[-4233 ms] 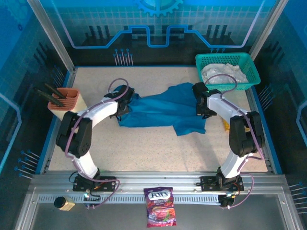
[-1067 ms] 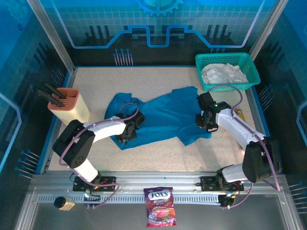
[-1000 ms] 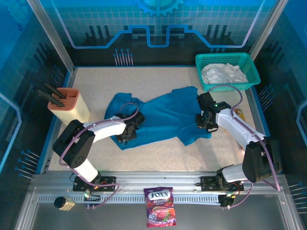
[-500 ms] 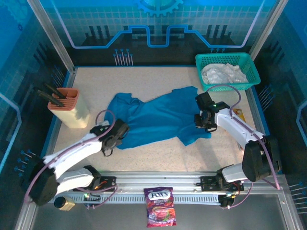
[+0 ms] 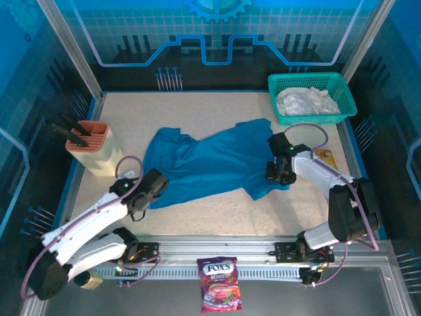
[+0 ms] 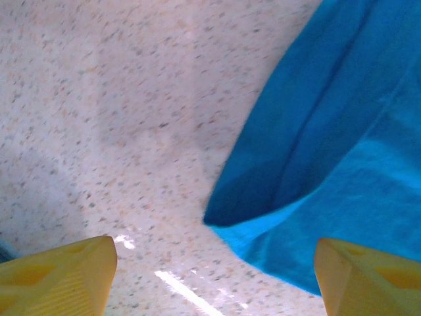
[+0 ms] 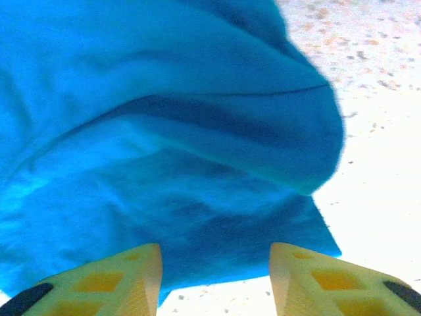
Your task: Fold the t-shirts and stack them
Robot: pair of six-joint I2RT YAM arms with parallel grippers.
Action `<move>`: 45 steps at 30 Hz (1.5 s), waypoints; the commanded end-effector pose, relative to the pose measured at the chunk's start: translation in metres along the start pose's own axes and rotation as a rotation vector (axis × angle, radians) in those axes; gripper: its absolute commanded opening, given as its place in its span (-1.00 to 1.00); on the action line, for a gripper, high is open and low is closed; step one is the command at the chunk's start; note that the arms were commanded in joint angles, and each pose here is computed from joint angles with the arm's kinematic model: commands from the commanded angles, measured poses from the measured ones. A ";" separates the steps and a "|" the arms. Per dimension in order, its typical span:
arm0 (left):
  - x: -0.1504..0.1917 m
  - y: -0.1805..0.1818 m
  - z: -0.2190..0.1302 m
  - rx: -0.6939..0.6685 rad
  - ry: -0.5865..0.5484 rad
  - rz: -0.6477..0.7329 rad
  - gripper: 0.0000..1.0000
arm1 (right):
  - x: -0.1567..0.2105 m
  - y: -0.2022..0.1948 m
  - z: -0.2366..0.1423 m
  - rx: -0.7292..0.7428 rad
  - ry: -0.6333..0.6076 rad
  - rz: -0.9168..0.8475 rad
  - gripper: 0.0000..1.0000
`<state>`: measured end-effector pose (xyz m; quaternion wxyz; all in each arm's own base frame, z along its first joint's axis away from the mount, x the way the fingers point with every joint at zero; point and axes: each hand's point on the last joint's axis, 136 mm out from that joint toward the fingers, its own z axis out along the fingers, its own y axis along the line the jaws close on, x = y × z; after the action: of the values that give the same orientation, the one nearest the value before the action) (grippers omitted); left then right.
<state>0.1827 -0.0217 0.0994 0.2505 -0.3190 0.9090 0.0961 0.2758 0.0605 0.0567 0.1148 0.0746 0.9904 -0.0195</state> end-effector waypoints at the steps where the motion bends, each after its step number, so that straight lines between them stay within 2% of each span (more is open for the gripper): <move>1: -0.014 -0.036 0.001 0.046 -0.031 0.077 0.60 | -0.009 -0.018 0.009 0.048 -0.019 0.054 0.10; 4: -0.014 -0.069 0.011 0.097 -0.025 0.112 0.60 | -0.013 -0.022 0.021 0.041 -0.001 0.071 0.23; 6: -0.014 -0.085 0.019 0.111 -0.020 0.128 0.58 | -0.013 -0.021 0.032 0.024 0.024 0.084 0.20; 12: -0.005 -0.117 0.048 0.108 0.038 0.190 0.49 | -0.007 -0.015 0.055 -0.016 0.082 0.125 -0.24; 13: -0.003 -0.119 0.052 0.109 0.049 0.193 0.45 | 0.003 -0.018 0.058 -0.013 0.100 0.130 -0.28; 18: 0.005 -0.118 0.070 0.101 0.094 0.187 0.39 | 0.015 -0.019 0.052 -0.050 0.104 0.167 -1.00; 30: 0.010 -0.101 0.085 0.083 0.141 0.171 0.31 | 0.064 -0.032 -0.007 -0.101 0.052 0.208 -1.00; 32: 0.000 -0.108 0.076 0.101 0.123 0.190 0.36 | 0.068 -0.029 -0.007 -0.129 0.059 0.212 -0.61; 33: -0.008 -0.115 0.070 0.117 0.111 0.209 0.41 | 0.068 -0.028 -0.007 -0.134 0.063 0.213 -0.32; 34: -0.016 -0.121 0.062 0.131 0.099 0.225 0.46 | 0.067 -0.027 -0.008 -0.133 0.064 0.213 -0.12; 36: -0.036 -0.139 0.044 0.167 0.068 0.269 0.56 | 0.061 -0.026 -0.011 -0.134 0.058 0.204 0.13; 40: -0.076 -0.174 0.011 0.231 0.002 0.337 0.61 | 0.038 -0.024 -0.028 -0.135 -0.001 0.181 0.22; 43: -0.093 -0.206 -0.001 0.284 0.001 0.385 0.59 | 0.017 -0.022 -0.039 -0.129 -0.044 0.159 0.15; 45: -0.095 -0.223 0.005 0.295 0.032 0.416 0.51 | 0.006 -0.019 -0.041 -0.128 -0.053 0.141 0.10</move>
<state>0.3884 -0.1386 0.1644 0.3121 -0.1417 0.9393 -0.0158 0.2471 0.0453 0.0862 0.1412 0.1514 0.9765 0.0598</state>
